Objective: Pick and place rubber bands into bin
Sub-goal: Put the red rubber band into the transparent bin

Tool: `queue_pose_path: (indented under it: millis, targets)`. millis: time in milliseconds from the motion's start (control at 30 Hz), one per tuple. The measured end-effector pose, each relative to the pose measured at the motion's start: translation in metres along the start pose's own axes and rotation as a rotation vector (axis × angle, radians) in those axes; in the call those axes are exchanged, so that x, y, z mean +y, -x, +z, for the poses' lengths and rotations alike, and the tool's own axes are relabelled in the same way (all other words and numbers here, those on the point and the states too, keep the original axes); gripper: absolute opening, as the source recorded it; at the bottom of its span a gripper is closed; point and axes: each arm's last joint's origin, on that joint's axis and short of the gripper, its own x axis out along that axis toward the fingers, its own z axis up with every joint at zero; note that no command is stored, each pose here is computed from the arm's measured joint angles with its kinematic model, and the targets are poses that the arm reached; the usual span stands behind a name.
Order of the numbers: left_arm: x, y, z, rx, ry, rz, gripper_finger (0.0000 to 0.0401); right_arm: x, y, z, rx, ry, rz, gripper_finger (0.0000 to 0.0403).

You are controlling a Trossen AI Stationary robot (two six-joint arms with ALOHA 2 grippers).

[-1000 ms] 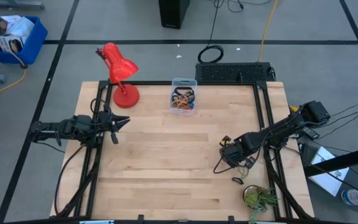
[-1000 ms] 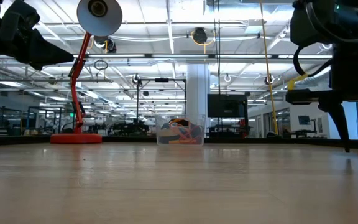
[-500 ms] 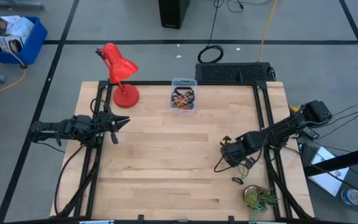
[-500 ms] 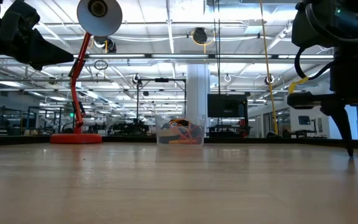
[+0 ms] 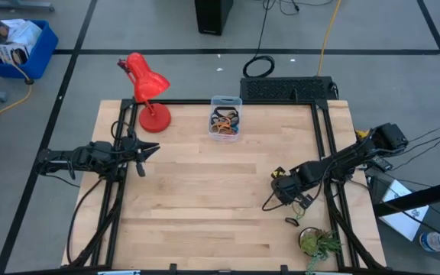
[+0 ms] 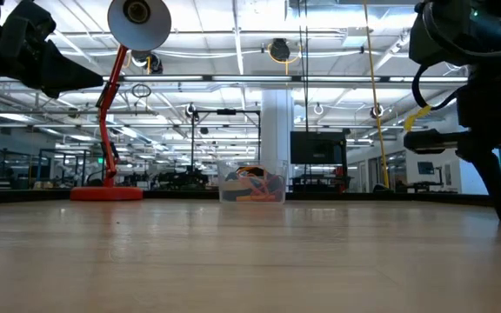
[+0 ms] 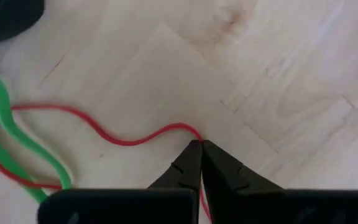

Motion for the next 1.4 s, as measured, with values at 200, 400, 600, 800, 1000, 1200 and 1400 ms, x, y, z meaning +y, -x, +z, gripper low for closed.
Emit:
queue_pose_path:
  millis: [200,400,600,800,1000,1200,1400]
  targets:
    - [0.0,0.0,0.0,-0.001,0.001,0.0,0.0063,-0.012,0.023,0.018,-0.097,-0.136,-0.207,0.0001]
    - [0.0,0.0,0.001,-0.009,0.001,0.0,0.0063,-0.027,0.07,0.039,-0.387,-0.352,-0.575,0.0]
    - [0.0,0.0,0.001,-0.008,0.001,-0.006,0.0063,-0.035,0.12,0.046,-0.699,-0.494,-0.929,0.0]
    - [0.0,0.0,0.001,-0.008,0.005,-0.007,0.0063,-0.036,0.161,0.044,-0.914,-0.602,-1.167,0.0]
    - [0.0,0.0,0.001,-0.008,0.008,-0.007,0.0063,-0.038,0.186,0.041,-1.058,-0.634,-1.284,0.0]
    - [0.0,0.0,0.001,-0.009,0.008,-0.007,0.0063,-0.044,0.195,0.037,-1.079,-0.645,-1.352,0.0]
    - [0.0,0.0,0.001,-0.008,0.008,-0.007,0.0063,-0.049,0.196,0.034,-1.069,-0.661,-1.376,0.0]
